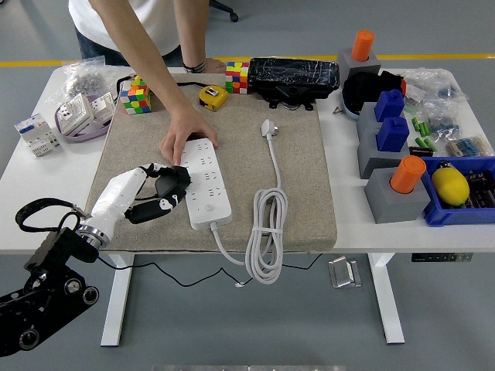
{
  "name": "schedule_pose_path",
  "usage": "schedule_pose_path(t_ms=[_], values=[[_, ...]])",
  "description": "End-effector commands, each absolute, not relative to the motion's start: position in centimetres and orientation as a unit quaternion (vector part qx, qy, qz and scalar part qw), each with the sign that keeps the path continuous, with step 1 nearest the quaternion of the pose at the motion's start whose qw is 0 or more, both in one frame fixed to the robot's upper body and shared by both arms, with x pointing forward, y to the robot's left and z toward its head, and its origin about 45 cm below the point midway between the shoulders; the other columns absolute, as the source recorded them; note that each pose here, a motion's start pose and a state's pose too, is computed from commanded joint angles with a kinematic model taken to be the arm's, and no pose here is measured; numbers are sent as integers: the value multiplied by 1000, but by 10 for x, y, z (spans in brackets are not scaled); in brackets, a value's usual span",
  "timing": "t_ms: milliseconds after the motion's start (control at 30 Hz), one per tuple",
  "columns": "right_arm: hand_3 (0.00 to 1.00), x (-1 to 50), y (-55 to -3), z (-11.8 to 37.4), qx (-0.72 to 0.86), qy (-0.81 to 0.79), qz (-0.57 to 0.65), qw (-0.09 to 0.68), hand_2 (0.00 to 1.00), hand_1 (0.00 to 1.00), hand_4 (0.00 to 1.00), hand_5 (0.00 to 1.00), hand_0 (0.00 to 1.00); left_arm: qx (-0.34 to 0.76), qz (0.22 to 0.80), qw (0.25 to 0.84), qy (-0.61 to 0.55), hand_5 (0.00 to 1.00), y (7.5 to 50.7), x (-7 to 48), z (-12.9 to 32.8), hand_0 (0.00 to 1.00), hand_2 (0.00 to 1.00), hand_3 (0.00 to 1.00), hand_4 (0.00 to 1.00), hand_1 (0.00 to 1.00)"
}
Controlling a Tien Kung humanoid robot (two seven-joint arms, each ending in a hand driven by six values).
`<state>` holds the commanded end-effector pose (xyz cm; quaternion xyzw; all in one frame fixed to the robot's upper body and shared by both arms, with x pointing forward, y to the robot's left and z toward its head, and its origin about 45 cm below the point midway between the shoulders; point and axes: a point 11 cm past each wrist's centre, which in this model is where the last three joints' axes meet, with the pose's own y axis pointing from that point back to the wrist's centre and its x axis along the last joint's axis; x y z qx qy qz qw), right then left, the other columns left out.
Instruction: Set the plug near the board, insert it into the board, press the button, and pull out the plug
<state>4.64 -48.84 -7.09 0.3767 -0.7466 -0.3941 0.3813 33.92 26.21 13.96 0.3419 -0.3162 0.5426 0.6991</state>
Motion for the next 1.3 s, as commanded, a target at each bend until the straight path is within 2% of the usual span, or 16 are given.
schedule_pose_path(t_ms=[1300], values=[[565, 46, -487, -71, 374, -748, -397, 377, 651, 677, 972, 583, 611, 310, 505, 733, -334, 678, 212, 352, 149, 725, 747, 748, 747, 749]])
